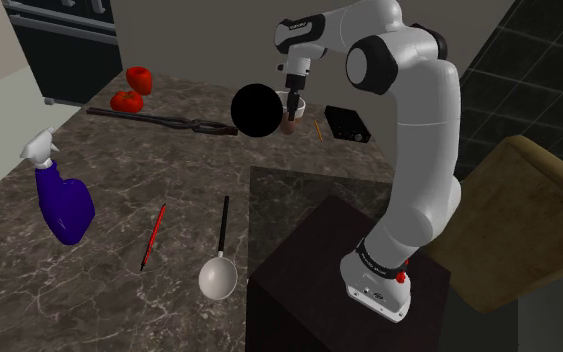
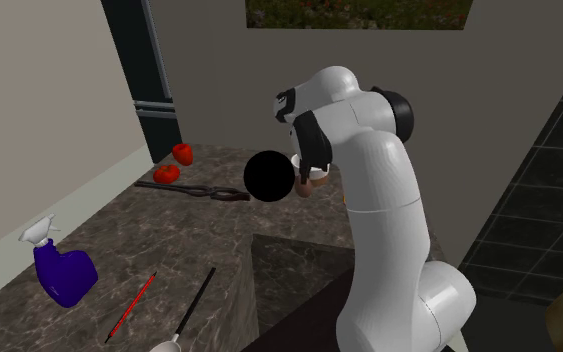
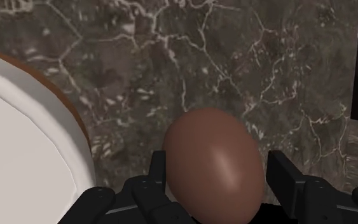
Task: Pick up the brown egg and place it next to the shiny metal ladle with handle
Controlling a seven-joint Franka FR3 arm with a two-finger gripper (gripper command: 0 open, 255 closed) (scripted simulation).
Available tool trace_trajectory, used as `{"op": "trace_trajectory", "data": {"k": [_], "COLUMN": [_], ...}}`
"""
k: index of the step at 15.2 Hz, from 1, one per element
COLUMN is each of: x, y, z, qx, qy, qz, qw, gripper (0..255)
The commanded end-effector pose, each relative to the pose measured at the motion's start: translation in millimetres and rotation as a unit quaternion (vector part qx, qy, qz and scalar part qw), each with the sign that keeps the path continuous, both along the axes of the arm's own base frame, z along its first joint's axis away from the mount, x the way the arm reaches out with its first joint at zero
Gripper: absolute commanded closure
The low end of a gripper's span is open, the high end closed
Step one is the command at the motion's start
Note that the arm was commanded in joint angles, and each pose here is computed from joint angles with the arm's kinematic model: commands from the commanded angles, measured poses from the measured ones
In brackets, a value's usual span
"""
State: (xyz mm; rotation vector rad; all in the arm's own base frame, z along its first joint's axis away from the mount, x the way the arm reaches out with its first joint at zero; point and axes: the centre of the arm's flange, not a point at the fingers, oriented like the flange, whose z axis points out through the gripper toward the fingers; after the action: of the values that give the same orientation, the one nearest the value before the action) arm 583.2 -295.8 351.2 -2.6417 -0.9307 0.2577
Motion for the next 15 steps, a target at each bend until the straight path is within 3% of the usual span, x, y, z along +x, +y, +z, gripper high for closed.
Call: {"op": "trace_trajectory", "data": {"k": [1, 15], "x": [-0.5, -0.5], "y": [1.2, 1.2], "z": [10.2, 84.1], "qx": [0.000, 0.000], "qy": [0.001, 0.001], "qz": [0.000, 0.000], "qw": [1.0000, 1.0000], "gripper": [255, 255]}}
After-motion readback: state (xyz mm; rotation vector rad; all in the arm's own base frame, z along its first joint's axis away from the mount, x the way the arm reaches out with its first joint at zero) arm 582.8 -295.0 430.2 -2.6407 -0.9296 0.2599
